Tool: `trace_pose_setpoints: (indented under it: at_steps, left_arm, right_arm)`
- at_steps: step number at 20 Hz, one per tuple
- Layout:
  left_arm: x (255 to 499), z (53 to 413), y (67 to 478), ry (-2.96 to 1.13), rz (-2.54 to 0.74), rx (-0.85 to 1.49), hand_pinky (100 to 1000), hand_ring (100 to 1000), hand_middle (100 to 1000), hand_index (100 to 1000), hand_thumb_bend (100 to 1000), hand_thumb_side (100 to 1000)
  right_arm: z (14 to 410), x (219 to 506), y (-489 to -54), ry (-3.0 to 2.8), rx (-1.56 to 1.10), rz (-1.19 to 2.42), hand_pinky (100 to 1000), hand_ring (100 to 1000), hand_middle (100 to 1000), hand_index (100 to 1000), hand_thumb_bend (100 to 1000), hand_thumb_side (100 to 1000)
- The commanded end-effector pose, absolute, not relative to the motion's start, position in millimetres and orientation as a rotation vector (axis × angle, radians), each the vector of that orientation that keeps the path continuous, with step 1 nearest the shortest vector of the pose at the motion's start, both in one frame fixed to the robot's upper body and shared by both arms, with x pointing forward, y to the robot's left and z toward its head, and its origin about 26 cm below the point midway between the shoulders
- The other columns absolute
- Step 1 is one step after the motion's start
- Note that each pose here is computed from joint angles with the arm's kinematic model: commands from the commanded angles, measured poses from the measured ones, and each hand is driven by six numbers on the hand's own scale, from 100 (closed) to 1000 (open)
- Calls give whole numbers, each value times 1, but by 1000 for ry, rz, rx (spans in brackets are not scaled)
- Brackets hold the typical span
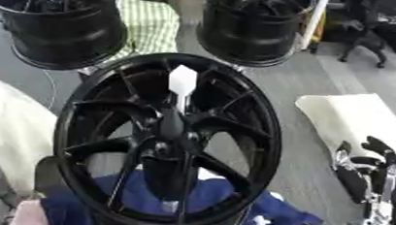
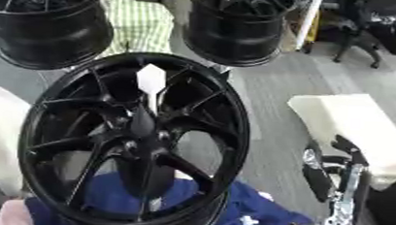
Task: Pull the pin out of the wheel hub.
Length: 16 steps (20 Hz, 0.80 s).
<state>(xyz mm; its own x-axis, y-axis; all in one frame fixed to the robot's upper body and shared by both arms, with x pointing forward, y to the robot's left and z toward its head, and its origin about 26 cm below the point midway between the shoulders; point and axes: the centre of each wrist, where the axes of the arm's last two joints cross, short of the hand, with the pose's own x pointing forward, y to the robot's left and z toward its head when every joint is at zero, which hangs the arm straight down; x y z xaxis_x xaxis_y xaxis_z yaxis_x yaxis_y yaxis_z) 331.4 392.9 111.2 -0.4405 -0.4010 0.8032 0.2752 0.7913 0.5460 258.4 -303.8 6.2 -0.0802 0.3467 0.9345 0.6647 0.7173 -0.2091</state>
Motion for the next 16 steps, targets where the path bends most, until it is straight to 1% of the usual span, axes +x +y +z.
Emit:
trace_pose_setpoints:
  at_steps: [1, 4, 9, 12, 16]
  left_arm:
    - [325, 125, 370, -1928, -597, 86, 593, 578, 619, 822, 100, 712]
    - [318, 119, 352, -1873, -460, 74, 582, 567, 600, 801, 100, 689]
    - [309, 105, 341, -1785, -278, 126, 576, 560, 587, 796, 100, 684]
    - [307, 103, 337, -1769, -250, 147, 575, 559, 586, 795, 100, 683]
    - [305, 90, 336, -1717, -248, 164, 568, 550, 573, 786, 100, 661]
  right_arm:
    - [15, 262, -301, -1723, -797, -327, 393, 527, 656, 766, 263, 198]
    - [17, 264, -298, -1735, -780, -323, 393, 527, 656, 765, 263, 198]
    - [16, 265, -298, -1733, -777, -330, 393, 527, 656, 765, 261, 197]
    - [16, 265, -297, -1733, -776, -328, 393, 527, 656, 765, 261, 197]
    - [16, 265, -297, -1733, -773, -329, 392, 527, 655, 763, 262, 196]
